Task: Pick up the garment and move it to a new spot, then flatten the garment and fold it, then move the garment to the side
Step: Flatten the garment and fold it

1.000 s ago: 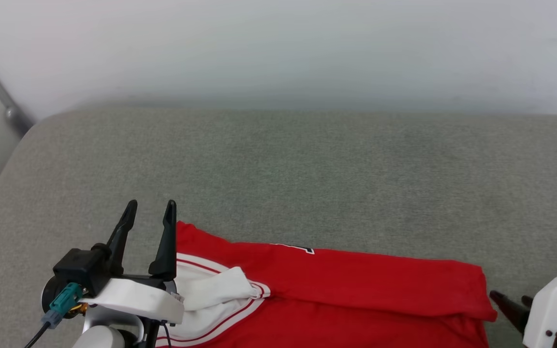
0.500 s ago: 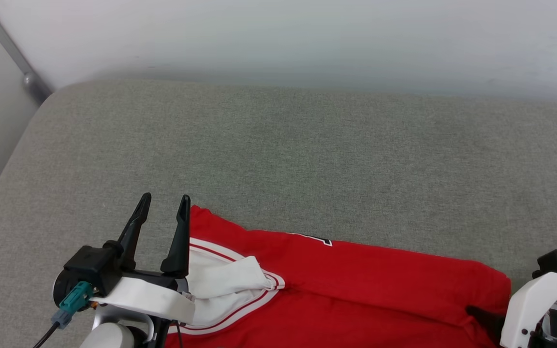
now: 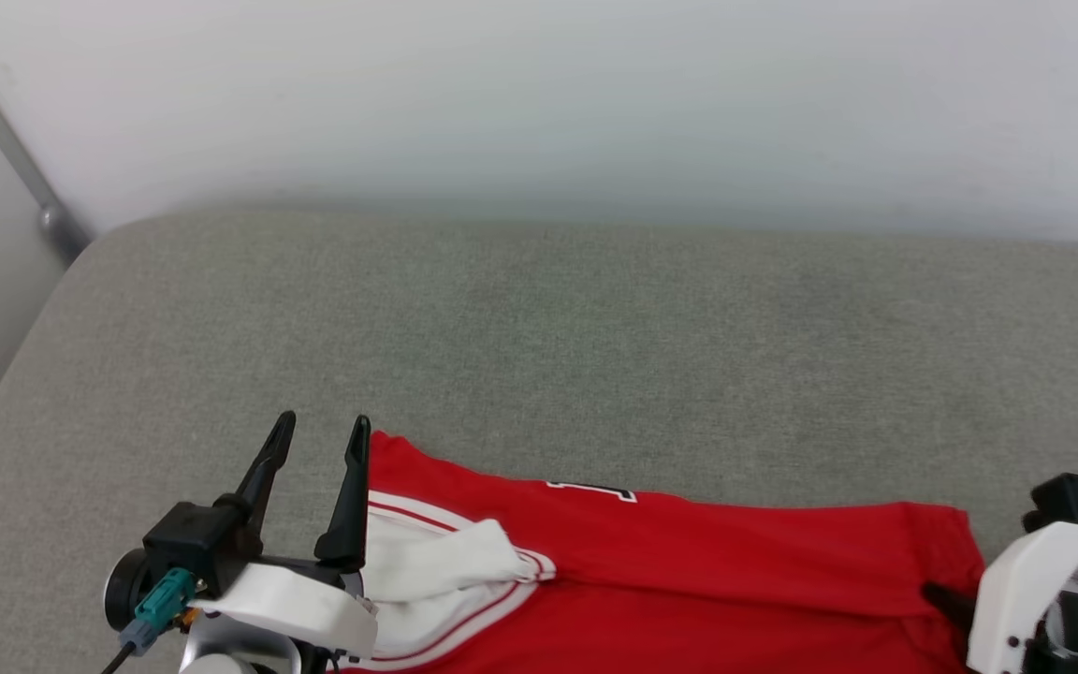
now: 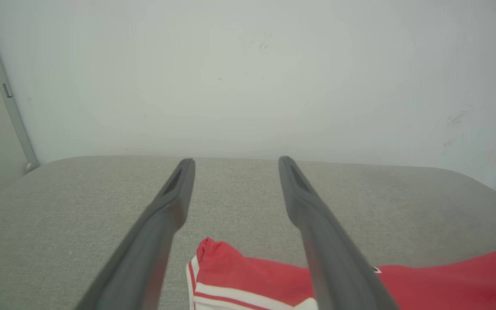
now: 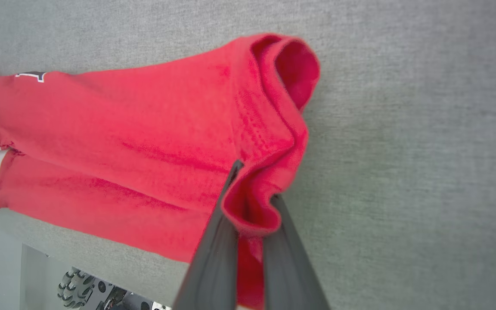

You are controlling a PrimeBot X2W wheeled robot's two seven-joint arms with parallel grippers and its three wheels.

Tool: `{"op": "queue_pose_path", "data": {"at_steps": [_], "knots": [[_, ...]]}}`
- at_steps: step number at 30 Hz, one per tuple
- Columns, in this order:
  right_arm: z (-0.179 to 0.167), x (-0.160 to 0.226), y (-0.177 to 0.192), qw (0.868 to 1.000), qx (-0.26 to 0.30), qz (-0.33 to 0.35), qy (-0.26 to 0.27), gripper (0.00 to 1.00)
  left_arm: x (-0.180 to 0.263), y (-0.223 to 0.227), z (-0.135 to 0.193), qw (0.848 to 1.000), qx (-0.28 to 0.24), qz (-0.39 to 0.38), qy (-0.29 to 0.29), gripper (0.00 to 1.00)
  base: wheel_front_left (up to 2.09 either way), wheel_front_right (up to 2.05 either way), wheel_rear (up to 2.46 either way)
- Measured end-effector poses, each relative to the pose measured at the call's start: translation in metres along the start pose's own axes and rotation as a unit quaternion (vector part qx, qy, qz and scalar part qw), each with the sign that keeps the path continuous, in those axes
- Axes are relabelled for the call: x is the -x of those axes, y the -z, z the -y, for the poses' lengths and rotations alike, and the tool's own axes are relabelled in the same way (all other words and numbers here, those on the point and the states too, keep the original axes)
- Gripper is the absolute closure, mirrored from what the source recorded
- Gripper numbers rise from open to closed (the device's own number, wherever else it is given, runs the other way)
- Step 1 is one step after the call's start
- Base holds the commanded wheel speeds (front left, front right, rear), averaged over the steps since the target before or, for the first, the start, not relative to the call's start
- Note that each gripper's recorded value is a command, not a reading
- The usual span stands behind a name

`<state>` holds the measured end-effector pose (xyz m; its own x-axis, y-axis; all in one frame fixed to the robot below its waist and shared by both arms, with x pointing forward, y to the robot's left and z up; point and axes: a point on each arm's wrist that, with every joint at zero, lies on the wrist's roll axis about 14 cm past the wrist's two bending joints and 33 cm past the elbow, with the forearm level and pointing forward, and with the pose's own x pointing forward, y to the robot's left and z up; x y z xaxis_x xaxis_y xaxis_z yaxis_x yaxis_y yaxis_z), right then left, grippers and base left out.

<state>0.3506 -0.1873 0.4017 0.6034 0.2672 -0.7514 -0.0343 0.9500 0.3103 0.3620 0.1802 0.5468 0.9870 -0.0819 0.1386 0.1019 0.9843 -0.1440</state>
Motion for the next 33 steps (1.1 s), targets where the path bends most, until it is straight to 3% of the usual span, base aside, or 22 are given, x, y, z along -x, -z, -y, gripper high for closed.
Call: {"op": "queue_pose_path", "data": {"at_steps": [11,15,17,20,24,29,33], "knots": [[0.085,0.055,-0.020,0.990,-0.060,0.070,0.108,1.00,0.003,0.004,0.011,1.000,0.001,-0.010,0.007,0.00,0.00,0.00,0.00],[0.088,0.061,-0.017,0.986,-0.112,0.070,0.102,1.00,0.000,0.006,0.014,1.000,0.002,-0.013,0.010,0.00,0.00,0.00,0.00],[0.073,0.056,-0.013,0.985,-0.149,0.062,0.065,1.00,-0.001,0.007,0.016,1.000,0.002,-0.014,0.011,0.00,0.00,0.00,0.00],[0.030,0.043,-0.008,0.976,-0.211,0.033,-0.034,1.00,-0.001,0.009,0.018,1.000,0.004,-0.016,0.013,0.00,0.00,0.00,0.00],[-0.007,0.043,-0.015,0.961,-0.242,0.015,-0.134,1.00,-0.002,0.010,0.018,1.000,0.004,-0.017,0.014,0.00,0.00,0.00,0.00],[-0.061,0.031,-0.015,0.926,-0.276,-0.017,-0.259,1.00,-0.003,0.009,0.019,1.000,0.005,-0.017,0.017,0.00,0.00,0.00,0.00],[-0.108,0.021,-0.020,0.901,-0.283,-0.028,-0.329,1.00,-0.004,0.010,0.020,1.000,0.007,-0.018,0.019,0.00,0.00,0.00,0.00]]}}
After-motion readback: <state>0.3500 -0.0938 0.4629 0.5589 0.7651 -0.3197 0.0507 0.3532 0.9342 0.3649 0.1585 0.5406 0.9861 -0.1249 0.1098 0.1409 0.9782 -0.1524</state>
